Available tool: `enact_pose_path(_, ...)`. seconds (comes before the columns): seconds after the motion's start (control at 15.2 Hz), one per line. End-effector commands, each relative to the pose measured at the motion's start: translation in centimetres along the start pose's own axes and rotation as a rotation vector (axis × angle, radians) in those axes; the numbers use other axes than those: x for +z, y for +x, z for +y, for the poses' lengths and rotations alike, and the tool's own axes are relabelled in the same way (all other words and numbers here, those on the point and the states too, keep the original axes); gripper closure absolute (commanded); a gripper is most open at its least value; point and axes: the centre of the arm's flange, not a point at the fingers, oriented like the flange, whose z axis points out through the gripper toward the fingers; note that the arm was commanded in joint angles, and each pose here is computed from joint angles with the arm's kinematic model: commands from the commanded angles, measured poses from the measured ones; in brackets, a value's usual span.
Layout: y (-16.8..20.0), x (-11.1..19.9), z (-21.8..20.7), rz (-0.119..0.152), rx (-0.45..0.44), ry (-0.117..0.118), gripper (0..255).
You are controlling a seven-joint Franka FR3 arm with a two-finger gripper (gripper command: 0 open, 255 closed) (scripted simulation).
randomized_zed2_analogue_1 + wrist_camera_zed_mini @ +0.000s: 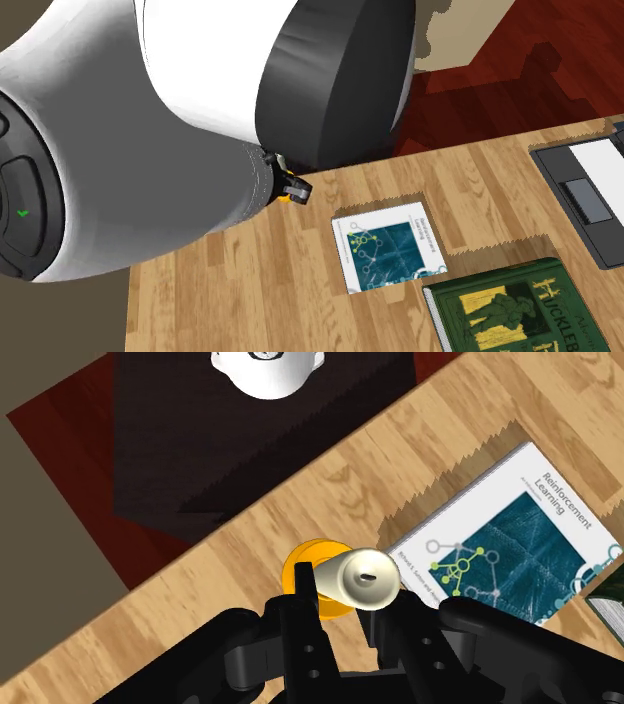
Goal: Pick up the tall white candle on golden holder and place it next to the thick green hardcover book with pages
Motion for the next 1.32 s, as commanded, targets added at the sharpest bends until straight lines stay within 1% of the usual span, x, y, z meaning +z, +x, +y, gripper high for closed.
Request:
enact_pose_path(0.0,0.6,-0.4,-1.1,0.000,0.000,0.000,255)
enact_pose_path(1.25,14.0,1.1,-22.3,0.000,0.000,0.000,255)
